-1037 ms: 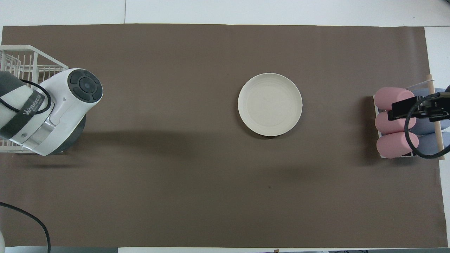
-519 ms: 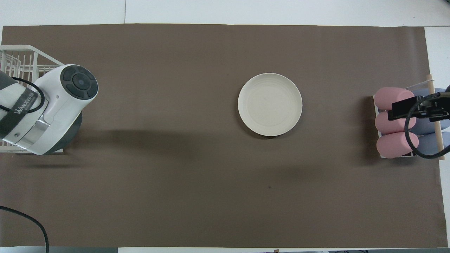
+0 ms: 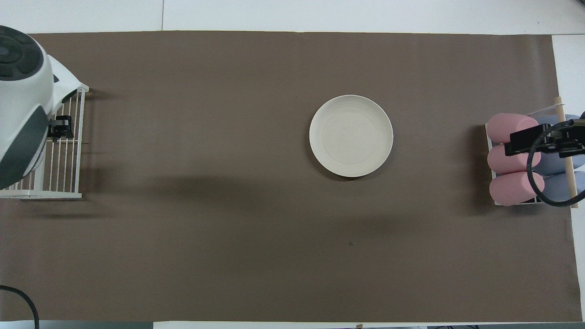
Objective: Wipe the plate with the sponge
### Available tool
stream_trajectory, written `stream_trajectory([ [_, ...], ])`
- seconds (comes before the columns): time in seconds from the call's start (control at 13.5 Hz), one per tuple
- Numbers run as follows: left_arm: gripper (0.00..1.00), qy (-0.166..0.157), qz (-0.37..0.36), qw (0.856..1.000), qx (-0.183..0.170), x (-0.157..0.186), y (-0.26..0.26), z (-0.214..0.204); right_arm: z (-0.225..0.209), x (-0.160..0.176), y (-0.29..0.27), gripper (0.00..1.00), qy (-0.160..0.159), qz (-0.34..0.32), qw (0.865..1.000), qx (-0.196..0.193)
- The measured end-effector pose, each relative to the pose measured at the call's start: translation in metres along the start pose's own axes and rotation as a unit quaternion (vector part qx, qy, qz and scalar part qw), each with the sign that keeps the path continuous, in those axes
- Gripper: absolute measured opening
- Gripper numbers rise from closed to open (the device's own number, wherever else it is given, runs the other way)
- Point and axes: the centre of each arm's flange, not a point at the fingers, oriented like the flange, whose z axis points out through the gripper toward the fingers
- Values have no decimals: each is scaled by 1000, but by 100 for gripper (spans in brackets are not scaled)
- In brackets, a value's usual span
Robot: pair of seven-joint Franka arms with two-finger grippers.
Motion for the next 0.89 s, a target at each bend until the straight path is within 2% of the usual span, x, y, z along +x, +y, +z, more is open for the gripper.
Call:
stream_trajectory([
  [0.22,100,-10,-17,996,-88,-12,-41,-26,0,0,0,100,0,0,1000,0],
  [0.44,100,-22,-40,984,-174,-25,-60,-35,0,0,0,100,0,5,1000,-2],
  [0.59,100,-29,-36,980,-193,-30,-55,-41,0,0,2,100,1,18,1000,-9],
  [0.74,100,-32,-37,970,-236,-37,-51,-52,0,0,2,100,1,21,1000,-10],
  [0.89,100,-32,-37,964,-261,-47,-54,-64,0,0,2,100,1,21,1000,-10],
])
